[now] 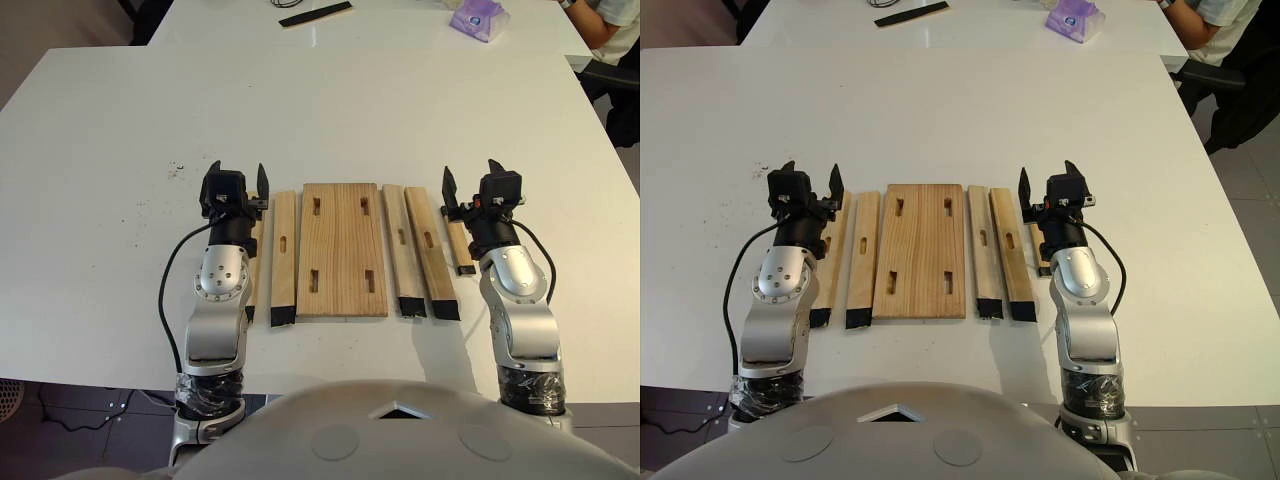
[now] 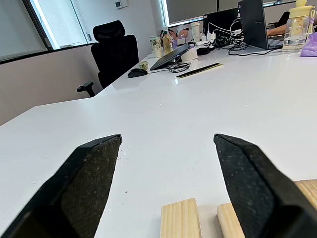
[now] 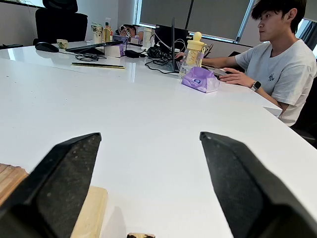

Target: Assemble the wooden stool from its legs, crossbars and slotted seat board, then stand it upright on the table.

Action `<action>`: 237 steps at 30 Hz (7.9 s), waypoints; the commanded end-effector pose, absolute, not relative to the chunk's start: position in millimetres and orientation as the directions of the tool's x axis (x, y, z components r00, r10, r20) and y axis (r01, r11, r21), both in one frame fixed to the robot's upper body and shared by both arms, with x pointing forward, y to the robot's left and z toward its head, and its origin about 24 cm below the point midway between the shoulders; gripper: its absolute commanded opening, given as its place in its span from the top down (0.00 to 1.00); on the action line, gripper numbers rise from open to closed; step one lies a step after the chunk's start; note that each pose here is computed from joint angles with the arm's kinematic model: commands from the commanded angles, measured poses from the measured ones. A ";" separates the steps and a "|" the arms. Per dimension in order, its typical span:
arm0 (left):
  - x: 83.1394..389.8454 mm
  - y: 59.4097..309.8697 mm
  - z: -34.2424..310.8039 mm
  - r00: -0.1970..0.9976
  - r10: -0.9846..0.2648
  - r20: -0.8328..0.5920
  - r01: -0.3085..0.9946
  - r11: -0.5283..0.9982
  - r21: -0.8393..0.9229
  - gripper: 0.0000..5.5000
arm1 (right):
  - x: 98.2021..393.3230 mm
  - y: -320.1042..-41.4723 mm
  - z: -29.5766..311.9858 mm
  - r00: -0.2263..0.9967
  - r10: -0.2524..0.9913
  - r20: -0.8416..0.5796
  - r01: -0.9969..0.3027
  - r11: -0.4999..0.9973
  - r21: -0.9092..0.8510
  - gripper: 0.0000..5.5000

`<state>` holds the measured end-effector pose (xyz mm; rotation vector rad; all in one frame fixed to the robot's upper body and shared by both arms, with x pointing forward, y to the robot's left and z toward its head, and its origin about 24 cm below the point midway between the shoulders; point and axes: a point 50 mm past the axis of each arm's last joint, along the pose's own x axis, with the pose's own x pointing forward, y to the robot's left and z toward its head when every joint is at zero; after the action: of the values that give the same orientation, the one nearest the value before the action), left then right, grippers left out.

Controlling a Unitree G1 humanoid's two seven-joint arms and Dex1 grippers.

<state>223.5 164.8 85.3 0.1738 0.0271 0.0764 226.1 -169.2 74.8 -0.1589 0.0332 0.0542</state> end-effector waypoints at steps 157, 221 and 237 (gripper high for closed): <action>182.3 127.2 184.1 0.139 -0.976 0.169 0.974 0.104 -0.202 0.76 | 196.2 -148.5 223.3 -0.031 0.992 0.119 -0.978 -0.054 0.202 0.43; 212.4 132.7 125.8 0.694 -0.719 -0.014 0.715 0.692 -0.099 0.43 | 244.0 -224.1 116.1 0.168 0.789 -0.591 -0.979 0.065 -0.192 0.77; 206.4 131.8 126.0 0.718 -0.696 -0.003 0.692 0.714 -0.111 0.43 | 249.5 -235.4 132.7 0.202 0.790 -0.578 -0.974 0.103 -0.201 0.77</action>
<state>206.7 132.1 124.6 -0.1113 0.0434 -0.7829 248.6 -231.0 125.3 -0.5988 0.3554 1.3586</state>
